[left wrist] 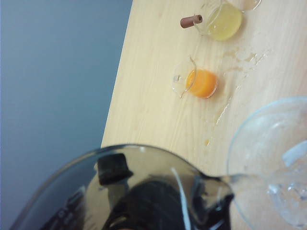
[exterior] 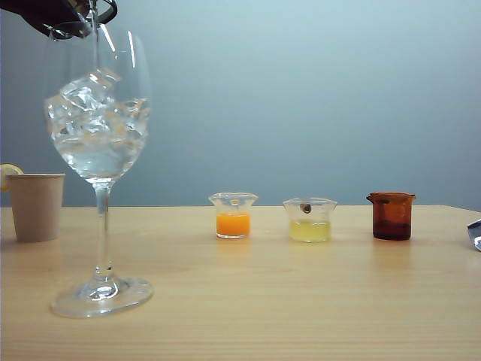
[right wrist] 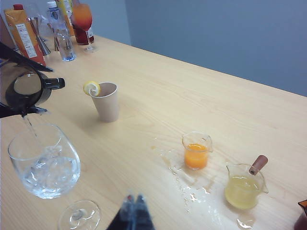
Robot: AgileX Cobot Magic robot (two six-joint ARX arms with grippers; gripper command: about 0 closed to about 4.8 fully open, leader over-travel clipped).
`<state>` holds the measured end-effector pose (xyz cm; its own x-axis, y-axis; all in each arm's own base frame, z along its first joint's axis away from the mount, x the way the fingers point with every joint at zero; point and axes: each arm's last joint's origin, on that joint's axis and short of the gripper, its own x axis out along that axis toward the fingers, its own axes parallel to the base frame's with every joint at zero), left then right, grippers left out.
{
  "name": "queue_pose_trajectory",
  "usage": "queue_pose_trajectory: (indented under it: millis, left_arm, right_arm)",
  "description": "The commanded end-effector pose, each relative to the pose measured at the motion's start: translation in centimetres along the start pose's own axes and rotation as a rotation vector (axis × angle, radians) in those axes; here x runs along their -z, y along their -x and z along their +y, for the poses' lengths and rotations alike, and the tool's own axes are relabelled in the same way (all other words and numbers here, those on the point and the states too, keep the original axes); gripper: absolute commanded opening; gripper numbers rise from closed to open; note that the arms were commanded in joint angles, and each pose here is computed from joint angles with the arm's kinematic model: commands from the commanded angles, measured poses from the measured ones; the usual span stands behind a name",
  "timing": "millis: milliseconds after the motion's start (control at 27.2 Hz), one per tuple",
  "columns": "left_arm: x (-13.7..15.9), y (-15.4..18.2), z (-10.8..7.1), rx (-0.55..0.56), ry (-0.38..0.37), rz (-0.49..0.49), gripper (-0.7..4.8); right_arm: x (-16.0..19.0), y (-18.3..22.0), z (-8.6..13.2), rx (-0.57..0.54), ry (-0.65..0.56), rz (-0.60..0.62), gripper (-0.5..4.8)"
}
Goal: Pick up the first measuring cup from the left, pour the coconut rum inside into the goblet, and finally put the measuring cup back in its original place.
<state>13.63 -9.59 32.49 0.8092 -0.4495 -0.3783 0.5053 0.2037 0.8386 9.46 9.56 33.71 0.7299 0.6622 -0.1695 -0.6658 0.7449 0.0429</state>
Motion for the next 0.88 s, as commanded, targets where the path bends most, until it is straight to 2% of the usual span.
queue_pose_trajectory:
  millis: [37,884]
  left_arm:
    - [-0.18,0.12,0.32,-0.025,-0.004,-0.015,0.11]
    - [-0.19,0.13,0.36,-0.030,-0.040,-0.013,0.11]
  right_arm:
    - [-0.27,0.08,0.01,-0.003,0.002,-0.021,-0.03]
    - [-0.27,0.09,0.01,-0.003,0.002,-0.021,-0.03]
